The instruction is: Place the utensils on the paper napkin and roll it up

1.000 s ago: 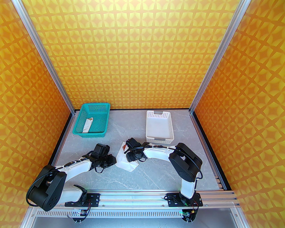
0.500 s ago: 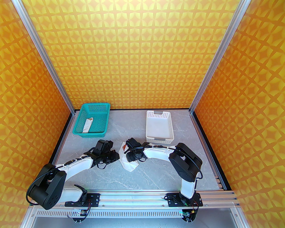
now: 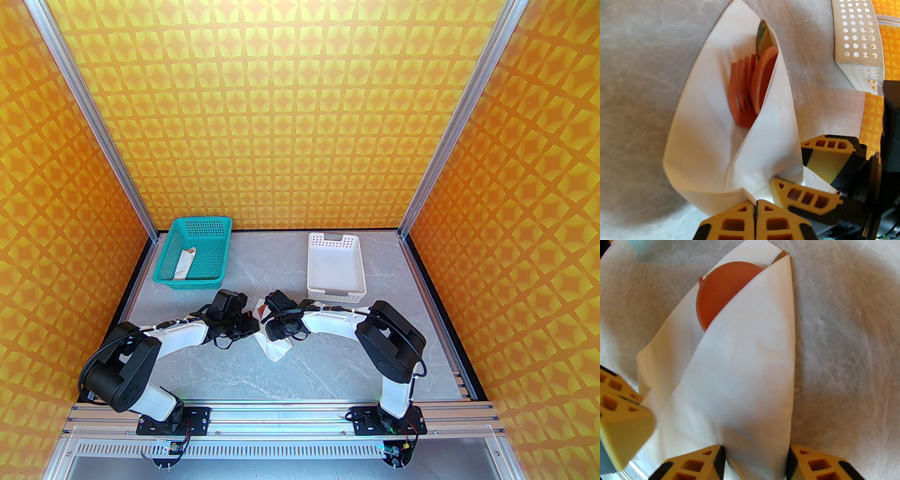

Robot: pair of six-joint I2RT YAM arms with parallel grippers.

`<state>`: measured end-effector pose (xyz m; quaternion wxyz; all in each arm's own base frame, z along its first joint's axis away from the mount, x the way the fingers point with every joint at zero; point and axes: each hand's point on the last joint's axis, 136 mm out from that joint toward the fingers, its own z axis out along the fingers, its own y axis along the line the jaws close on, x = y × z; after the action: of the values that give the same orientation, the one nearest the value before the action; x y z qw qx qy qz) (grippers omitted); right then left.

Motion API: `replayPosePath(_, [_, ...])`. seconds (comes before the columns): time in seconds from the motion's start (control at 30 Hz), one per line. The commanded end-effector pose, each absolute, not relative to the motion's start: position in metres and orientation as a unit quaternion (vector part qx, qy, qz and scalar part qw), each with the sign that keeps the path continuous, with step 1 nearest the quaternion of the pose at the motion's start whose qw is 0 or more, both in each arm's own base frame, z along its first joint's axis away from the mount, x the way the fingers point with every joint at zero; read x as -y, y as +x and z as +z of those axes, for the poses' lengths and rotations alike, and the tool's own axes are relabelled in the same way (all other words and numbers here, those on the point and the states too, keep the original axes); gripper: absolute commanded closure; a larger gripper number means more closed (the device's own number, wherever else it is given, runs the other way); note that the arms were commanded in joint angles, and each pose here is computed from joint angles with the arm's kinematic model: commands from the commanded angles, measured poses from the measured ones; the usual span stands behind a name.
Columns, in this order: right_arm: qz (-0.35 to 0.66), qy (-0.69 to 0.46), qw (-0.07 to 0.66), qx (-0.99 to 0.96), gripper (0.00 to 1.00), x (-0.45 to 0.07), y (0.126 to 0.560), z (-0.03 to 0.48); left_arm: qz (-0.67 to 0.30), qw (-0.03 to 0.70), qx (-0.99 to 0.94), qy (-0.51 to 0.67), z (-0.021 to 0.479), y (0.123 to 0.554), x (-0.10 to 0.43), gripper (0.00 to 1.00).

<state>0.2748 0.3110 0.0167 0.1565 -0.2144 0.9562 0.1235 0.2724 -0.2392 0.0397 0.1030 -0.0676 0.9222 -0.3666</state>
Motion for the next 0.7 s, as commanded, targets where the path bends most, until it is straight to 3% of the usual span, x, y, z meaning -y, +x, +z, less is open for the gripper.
replayPosePath(0.0, [0.077,-0.222,0.069,-0.969,0.52,-0.282,0.242,-0.029,-0.386,0.107,-0.915,-0.055,0.046,0.281,0.253,0.96])
replayPosePath(0.37, [0.090,-0.222,0.074,-0.968,0.50,-0.291,0.247,-0.014,-0.364,0.079,-0.926,-0.061,0.016,0.275,0.249,1.00])
replayPosePath(0.67, [0.130,-0.209,0.138,-0.959,0.41,-0.294,0.272,0.055,-0.337,0.073,-0.936,-0.071,0.001,0.267,0.238,1.00])
